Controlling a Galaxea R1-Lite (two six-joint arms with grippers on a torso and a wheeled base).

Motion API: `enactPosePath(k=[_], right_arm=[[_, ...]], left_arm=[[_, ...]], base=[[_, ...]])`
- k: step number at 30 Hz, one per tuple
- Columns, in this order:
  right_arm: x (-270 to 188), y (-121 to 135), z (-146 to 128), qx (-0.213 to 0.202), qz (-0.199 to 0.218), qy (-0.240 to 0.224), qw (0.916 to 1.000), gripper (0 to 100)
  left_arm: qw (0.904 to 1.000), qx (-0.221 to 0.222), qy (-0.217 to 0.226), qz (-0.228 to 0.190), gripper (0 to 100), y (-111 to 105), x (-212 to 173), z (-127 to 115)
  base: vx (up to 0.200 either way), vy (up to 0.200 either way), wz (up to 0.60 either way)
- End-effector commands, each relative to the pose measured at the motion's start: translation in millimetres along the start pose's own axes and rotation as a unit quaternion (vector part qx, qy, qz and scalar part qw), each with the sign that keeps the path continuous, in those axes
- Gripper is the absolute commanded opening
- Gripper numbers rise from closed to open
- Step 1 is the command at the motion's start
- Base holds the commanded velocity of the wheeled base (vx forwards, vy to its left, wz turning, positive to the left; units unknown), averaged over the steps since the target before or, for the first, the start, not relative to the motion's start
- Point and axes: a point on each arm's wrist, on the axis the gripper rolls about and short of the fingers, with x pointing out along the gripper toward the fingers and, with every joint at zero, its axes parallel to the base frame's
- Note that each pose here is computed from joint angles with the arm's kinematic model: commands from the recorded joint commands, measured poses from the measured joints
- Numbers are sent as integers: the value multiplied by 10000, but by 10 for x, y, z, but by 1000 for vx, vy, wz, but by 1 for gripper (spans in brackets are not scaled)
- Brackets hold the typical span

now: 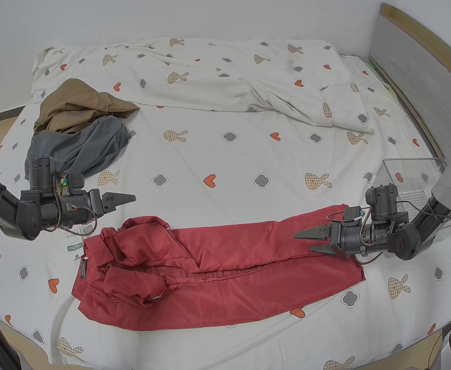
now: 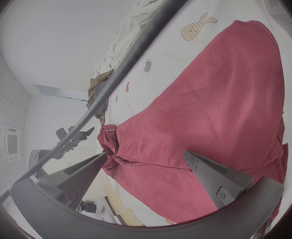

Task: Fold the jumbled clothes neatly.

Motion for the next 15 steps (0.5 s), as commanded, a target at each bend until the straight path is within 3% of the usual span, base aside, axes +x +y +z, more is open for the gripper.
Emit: enactPosePath(k=[1, 6, 8, 11, 15], right_arm=[[3, 2, -2, -2, 3, 4, 10000, 100], [3, 2, -2, -2, 3, 4, 10000, 100], [3, 2, -2, -2, 3, 4, 10000, 100], [3, 2, -2, -2, 3, 4, 10000, 100], [3, 2, -2, -2, 3, 4, 10000, 100]], left_arm=[[9940, 839, 700, 10, 100, 254, 324, -272], [9852, 1356, 1044, 76, 100, 315, 411, -343], [9800, 1551, 1204, 312, 100, 340, 494, -369], [9743, 1785, 1268, 526, 100, 355, 602, -378], [9729, 1887, 1230, 517, 100, 326, 689, -337]], base=[[0, 0, 0], [0, 0, 0], [0, 0, 0], [0, 0, 0], [0, 0, 0]])
